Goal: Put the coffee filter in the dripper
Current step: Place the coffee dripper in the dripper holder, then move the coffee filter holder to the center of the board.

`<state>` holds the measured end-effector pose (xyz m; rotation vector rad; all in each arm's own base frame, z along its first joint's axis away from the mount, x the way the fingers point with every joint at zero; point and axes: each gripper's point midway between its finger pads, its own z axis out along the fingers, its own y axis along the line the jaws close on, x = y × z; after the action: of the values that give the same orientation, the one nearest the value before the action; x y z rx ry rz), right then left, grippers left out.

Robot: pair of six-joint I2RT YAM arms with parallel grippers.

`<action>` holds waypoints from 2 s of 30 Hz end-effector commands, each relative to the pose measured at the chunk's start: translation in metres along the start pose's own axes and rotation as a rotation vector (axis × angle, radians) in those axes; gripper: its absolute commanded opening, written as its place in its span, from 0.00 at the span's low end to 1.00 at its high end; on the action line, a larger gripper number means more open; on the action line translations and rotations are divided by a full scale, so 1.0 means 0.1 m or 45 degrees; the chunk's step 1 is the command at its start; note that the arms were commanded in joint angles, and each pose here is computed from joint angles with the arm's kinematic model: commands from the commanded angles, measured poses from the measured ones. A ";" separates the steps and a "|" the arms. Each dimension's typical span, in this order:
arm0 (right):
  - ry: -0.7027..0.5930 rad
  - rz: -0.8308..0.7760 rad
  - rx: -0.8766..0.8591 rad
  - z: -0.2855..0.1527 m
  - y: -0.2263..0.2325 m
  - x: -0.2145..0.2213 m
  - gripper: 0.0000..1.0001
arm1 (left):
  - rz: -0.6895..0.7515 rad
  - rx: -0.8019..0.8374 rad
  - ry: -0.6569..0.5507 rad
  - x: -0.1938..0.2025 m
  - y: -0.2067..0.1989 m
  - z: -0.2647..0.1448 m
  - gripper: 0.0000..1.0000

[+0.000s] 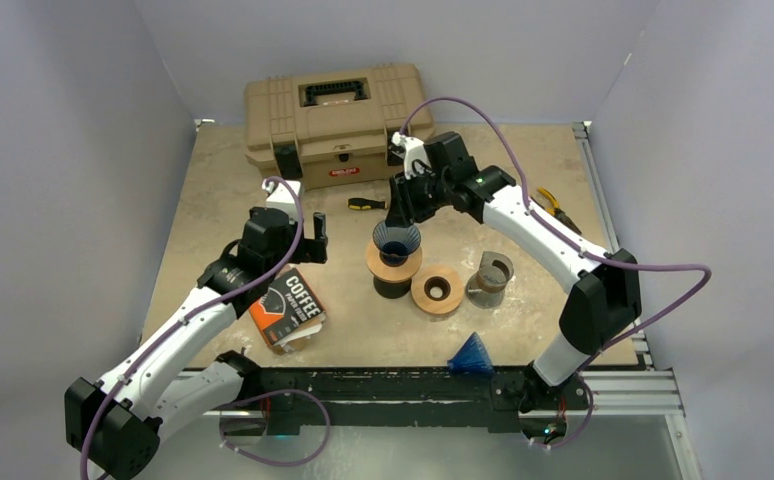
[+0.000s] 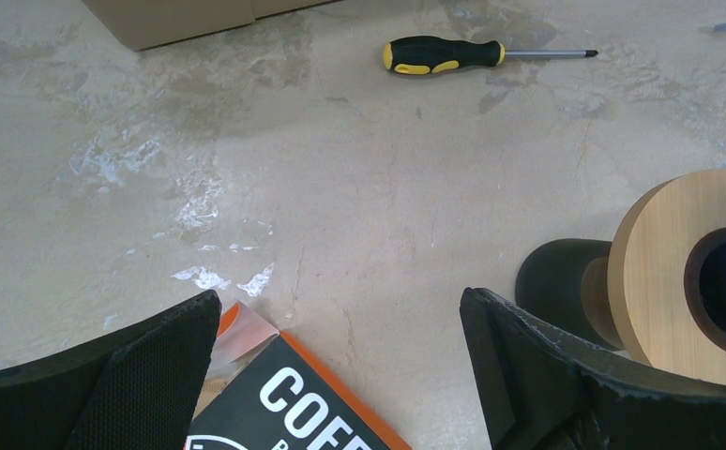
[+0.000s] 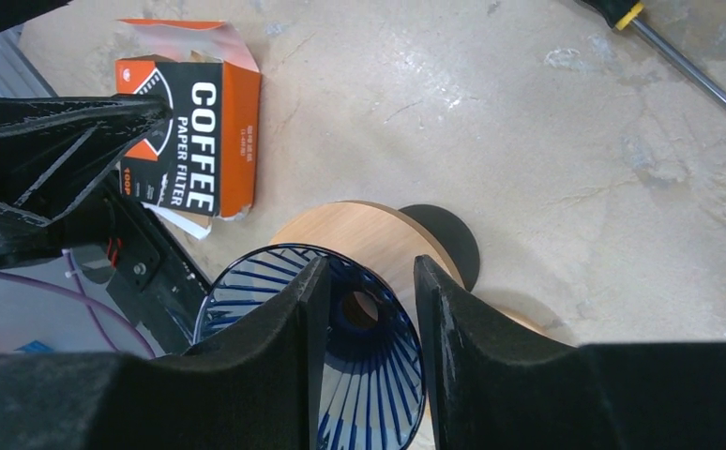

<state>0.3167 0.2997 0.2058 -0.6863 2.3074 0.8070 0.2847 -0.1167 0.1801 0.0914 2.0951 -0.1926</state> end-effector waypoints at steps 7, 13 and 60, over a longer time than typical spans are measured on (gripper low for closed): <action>-0.056 -0.031 -0.090 0.00 0.23 -0.15 0.40 | -0.022 0.031 -0.061 -0.17 -0.05 -0.05 1.00; -0.062 -0.035 -0.095 0.00 0.26 -0.16 0.39 | -0.021 0.030 -0.060 -0.17 -0.05 -0.05 0.99; -0.507 0.081 -0.024 -0.93 0.21 -0.34 0.88 | -0.772 -0.684 0.189 0.67 0.60 -0.25 0.99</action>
<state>0.2942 0.2575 0.2880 -0.4142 2.0074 0.8748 0.2608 -0.0850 0.1451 -0.4509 2.2198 -0.1189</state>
